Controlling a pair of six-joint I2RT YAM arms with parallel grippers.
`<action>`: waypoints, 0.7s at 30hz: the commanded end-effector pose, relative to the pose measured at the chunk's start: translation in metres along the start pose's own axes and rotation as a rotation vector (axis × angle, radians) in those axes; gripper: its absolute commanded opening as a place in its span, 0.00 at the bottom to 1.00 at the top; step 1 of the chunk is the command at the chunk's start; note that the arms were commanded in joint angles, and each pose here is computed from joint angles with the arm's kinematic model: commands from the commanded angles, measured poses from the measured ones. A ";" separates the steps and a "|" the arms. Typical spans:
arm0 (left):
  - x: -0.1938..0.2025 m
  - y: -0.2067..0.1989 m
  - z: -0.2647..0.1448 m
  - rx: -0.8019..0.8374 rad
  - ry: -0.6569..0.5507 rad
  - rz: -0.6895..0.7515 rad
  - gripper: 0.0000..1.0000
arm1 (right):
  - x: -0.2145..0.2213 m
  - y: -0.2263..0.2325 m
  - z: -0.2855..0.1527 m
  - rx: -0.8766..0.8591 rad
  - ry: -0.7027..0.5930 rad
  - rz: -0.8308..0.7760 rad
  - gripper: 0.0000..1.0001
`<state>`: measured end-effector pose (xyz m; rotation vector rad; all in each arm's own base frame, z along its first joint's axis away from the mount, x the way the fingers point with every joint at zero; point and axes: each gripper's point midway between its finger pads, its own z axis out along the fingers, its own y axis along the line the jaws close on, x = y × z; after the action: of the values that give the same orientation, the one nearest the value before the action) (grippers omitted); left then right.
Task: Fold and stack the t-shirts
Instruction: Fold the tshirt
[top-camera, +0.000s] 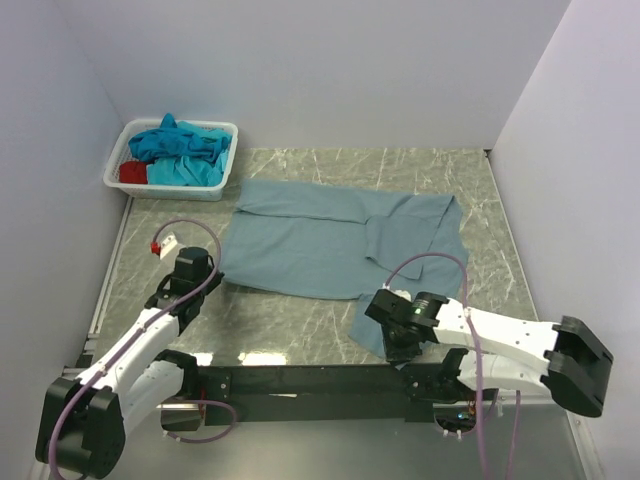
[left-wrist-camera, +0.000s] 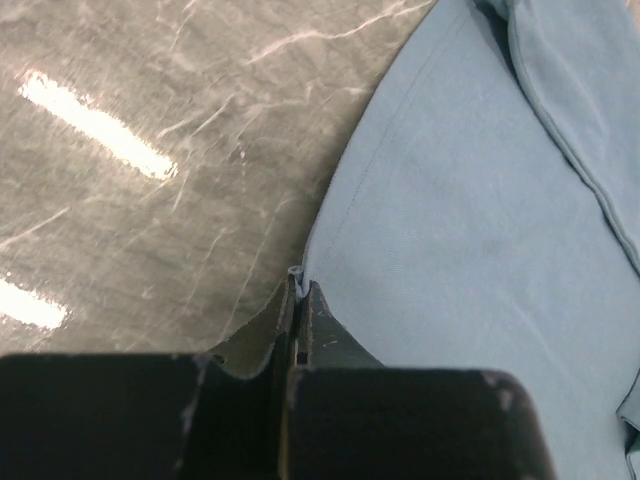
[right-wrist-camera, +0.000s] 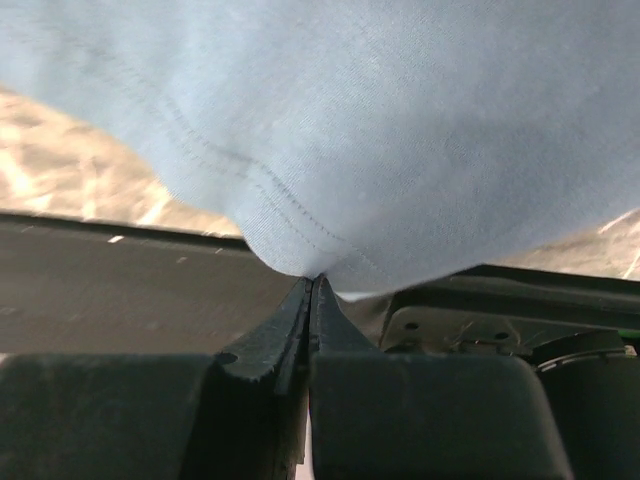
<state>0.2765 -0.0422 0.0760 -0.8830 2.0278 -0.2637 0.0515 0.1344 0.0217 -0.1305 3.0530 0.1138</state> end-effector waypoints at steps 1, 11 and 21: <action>-0.001 0.005 -0.001 -0.008 -0.018 -0.013 0.01 | -0.014 0.005 -0.016 -0.020 -0.084 0.033 0.00; 0.001 -0.010 0.003 0.041 0.008 -0.017 0.01 | -0.044 -0.017 -0.028 0.148 -0.200 0.040 0.00; -0.017 -0.056 0.016 0.122 0.010 -0.038 0.01 | -0.150 -0.050 -0.080 0.265 -0.497 0.182 0.00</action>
<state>0.2907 -0.0560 0.0656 -0.8741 2.0757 -0.3077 0.1585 0.1057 0.0816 0.1584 2.7108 -0.1387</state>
